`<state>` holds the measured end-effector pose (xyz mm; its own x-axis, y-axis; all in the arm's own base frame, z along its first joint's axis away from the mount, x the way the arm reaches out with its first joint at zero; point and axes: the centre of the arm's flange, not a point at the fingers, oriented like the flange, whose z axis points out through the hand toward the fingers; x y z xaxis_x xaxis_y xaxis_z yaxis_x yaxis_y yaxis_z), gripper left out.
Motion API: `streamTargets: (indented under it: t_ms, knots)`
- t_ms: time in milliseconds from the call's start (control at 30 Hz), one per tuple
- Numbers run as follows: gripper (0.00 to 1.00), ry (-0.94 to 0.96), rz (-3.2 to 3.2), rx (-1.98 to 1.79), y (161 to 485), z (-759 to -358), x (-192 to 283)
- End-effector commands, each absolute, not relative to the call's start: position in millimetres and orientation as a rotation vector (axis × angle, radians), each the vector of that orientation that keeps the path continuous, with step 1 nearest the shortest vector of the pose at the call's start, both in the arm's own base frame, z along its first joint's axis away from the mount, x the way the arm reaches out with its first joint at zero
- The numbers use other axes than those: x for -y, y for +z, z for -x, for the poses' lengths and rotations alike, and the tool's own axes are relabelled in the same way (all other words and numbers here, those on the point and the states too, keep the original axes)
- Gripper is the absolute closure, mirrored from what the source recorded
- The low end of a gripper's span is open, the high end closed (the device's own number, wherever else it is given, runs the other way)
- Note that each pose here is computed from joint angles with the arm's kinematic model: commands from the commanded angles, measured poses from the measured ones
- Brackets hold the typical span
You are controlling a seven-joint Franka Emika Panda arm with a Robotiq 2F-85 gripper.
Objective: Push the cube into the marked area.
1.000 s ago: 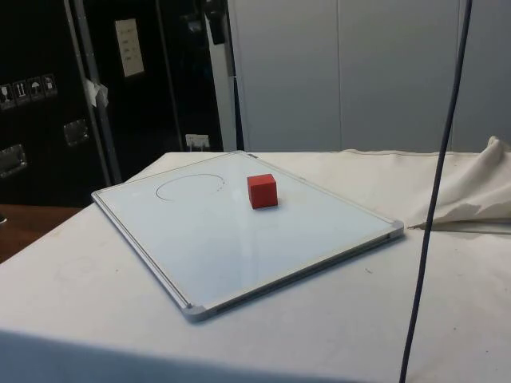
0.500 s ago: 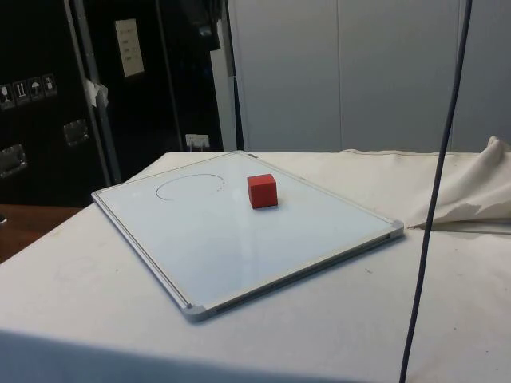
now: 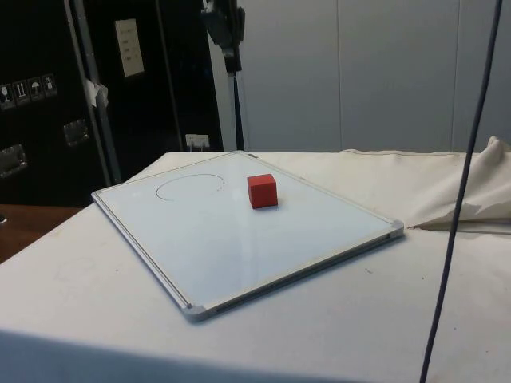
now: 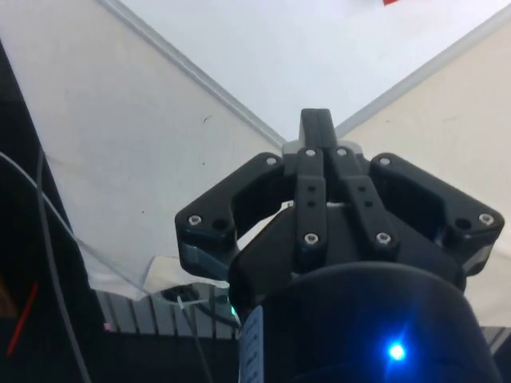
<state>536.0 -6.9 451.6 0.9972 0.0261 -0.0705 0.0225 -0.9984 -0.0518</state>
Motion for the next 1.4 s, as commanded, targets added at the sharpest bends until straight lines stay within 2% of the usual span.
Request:
streamTargets:
  t_ms: [0, 667, 1000, 1367]
  knots:
    - [1.0, 0.076, 3.08, 0.039, 449.3, -530.0, 6.7]
    - [1.0, 0.026, 3.049, 0.042, 388.0, -467.1, 14.1]
    - [1.0, 0.025, 3.053, 0.043, 358.0, -455.6, 15.8]
    - [1.0, 0.036, 3.046, 0.003, 316.6, -463.0, 27.7]
